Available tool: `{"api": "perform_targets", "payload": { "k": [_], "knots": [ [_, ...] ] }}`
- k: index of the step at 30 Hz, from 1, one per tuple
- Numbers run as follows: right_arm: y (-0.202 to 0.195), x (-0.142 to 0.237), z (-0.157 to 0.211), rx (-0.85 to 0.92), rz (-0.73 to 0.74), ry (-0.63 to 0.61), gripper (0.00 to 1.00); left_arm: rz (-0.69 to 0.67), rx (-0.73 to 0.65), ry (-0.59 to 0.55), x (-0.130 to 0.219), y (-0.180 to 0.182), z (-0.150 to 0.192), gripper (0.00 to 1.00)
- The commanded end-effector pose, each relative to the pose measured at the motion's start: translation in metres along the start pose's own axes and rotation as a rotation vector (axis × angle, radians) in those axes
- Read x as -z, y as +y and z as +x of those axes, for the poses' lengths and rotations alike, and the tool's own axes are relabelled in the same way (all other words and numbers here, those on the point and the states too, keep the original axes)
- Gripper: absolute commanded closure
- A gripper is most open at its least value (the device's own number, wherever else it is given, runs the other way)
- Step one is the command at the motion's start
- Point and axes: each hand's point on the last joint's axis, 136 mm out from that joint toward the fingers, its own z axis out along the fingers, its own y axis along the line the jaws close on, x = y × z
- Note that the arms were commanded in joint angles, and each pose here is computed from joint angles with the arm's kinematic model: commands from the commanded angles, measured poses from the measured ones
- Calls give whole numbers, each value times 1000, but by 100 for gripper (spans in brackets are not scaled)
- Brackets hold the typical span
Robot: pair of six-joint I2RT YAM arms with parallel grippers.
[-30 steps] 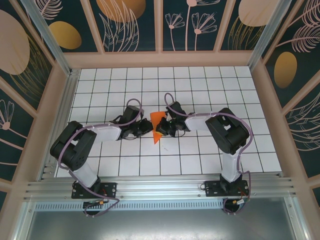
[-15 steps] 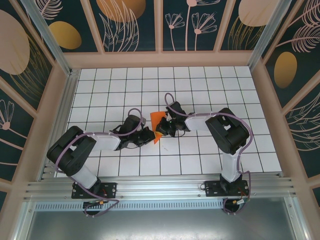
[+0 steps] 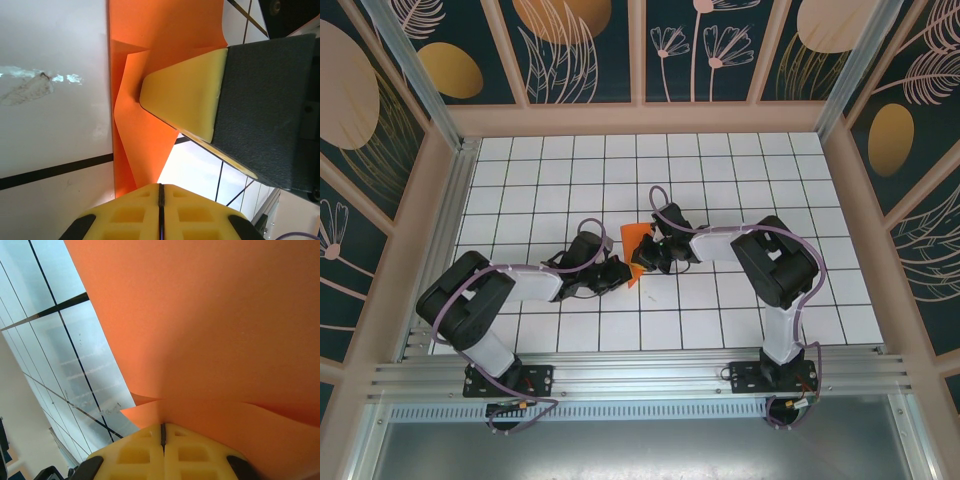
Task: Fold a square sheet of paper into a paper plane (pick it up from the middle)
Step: Third fold the triangle at the center of the table.
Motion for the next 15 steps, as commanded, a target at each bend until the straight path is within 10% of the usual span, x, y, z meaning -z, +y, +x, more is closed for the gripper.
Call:
{"api": "perform_targets", "payload": {
  "k": [1, 15],
  "knots": [
    [-31, -3, 2, -54, 107, -22, 99, -11, -2, 35, -3, 4, 7, 89],
    [-34, -4, 2, -60, 118, -23, 99, -66, 5, 51, -7, 17, 14, 89]
  ]
}}
